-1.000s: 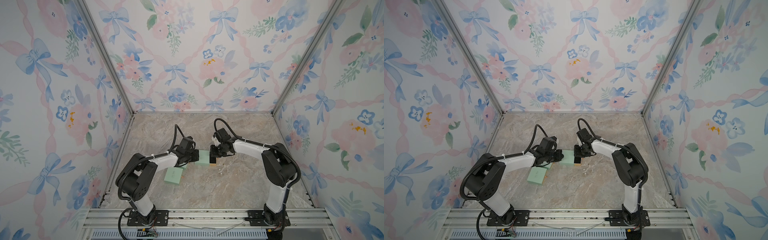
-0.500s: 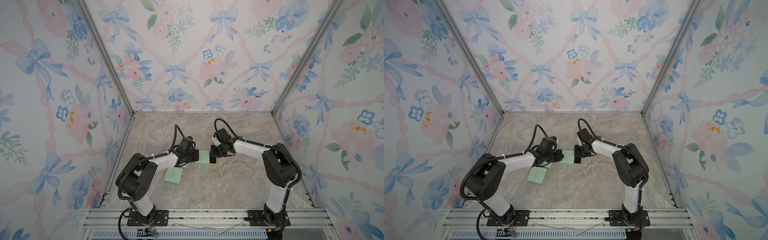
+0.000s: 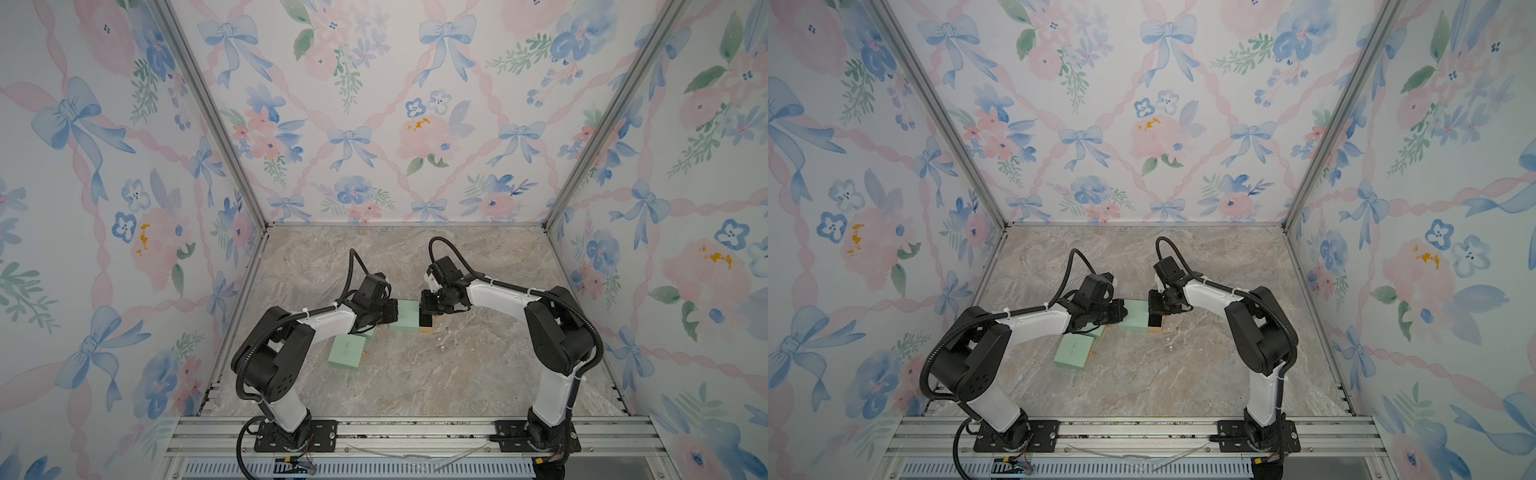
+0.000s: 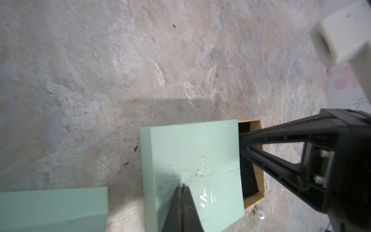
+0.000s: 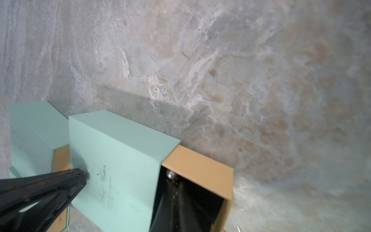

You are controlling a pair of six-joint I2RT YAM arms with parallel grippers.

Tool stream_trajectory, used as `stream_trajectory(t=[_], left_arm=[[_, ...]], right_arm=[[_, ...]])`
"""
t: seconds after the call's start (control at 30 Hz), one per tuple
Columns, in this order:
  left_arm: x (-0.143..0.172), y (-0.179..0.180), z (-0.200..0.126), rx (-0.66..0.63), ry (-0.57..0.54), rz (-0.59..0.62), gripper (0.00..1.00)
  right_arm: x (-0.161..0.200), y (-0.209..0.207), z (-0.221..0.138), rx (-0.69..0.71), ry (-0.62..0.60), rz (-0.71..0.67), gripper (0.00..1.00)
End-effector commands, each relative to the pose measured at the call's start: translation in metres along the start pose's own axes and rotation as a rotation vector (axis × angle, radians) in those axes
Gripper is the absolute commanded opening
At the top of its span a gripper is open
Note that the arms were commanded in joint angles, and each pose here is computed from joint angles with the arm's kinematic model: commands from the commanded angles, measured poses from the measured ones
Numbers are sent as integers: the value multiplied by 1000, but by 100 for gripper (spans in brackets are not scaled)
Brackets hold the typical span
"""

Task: Take out the earrings from the drawer-style jewelry box
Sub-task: Pick up the earring from the drawer.

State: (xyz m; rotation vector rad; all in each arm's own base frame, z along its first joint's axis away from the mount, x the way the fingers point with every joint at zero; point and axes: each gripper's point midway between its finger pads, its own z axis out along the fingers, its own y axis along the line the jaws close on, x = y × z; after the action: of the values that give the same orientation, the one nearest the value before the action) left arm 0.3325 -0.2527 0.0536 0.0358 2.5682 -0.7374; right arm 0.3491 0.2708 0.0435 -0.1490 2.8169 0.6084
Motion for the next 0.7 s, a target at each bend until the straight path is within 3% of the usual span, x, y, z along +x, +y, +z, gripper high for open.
stream_trajectory(t=[0.0,0.67], left_arm=[[33,34,7,-116,113,-24,0],[34,36,7,-123,114,-24,0]], right_arm=[[-3,-1,-14,-6,-20,15,4],[-3,-1,-24,-6,-37,13,3]])
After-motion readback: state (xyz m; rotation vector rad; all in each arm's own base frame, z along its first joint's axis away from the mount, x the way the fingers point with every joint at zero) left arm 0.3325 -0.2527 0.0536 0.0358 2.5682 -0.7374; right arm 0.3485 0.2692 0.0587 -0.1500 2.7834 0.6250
